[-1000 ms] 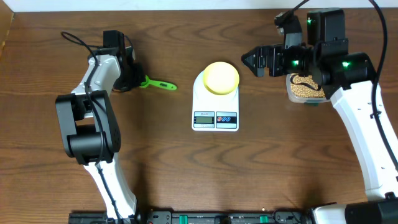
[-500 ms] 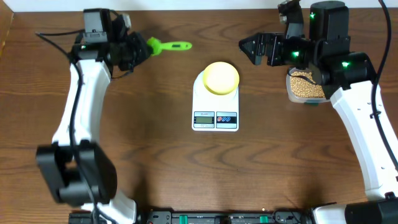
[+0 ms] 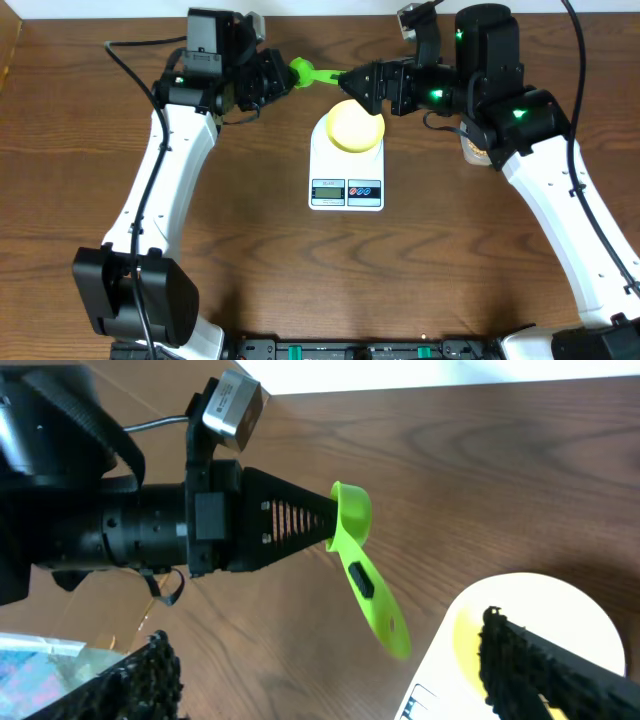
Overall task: Scoop item into bowl and weigh 50g on scale
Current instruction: 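Lift the scoop and pass its handle to the right gripper above the scale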
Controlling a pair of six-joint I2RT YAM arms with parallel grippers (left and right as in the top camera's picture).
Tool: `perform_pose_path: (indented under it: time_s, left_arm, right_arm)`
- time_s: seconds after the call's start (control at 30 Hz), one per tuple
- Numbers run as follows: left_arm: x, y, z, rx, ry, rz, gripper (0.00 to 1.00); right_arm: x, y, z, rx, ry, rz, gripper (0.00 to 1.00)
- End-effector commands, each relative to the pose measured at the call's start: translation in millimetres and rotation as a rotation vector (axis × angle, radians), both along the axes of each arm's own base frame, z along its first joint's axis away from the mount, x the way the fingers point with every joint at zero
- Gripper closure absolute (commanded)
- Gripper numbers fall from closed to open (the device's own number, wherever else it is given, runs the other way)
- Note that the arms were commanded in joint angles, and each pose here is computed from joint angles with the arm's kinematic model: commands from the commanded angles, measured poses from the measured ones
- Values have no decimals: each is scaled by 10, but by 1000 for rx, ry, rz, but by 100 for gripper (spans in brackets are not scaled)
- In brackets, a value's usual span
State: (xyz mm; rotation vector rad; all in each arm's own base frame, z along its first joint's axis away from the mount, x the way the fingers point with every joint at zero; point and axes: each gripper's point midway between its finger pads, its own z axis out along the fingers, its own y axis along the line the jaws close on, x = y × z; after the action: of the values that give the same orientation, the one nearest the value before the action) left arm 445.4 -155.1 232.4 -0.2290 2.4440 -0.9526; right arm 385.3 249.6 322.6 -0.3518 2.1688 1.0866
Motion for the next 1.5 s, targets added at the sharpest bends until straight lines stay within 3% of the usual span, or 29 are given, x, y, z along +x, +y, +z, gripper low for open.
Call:
perform_pose_path:
  time_s: [0.0, 0.23, 0.6, 0.83, 1.0, 1.2, 1.4, 1.43, 1.47]
  left_arm:
    - [-40, -141, 36, -43, 3, -43, 93]
    - [-64, -279, 164, -116, -22, -103, 93]
    - [-122, -347, 211, -156, -17, -145, 93]
    - [-163, -407, 273, -182, -38, -196, 93]
    - [-171, -414, 279, -183, -44, -207, 93]
    - [-172, -414, 277, -168, -65, -225, 93]
    - [-171, -414, 278, -144, -101, -253, 93]
    - [-171, -413, 277, -136, -113, -262, 89]
    - [-170, -413, 277, -127, -127, -273, 78]
  right_arm:
    - [3, 60, -48, 14, 32, 16, 11]
    - [9, 102, -117, 10, 51, 21, 21]
    - [34, 117, -109, 9, 37, 16, 46]
    - [46, 110, -120, 4, 37, 9, 53]
    - [57, 103, -126, 1, 37, 3, 82]
    - [58, 103, -126, 0, 36, 2, 99]
    - [68, 95, -130, -3, 35, -4, 99]
    - [71, 92, -132, -4, 35, -7, 99]
    - [74, 90, -133, -6, 34, -9, 99]
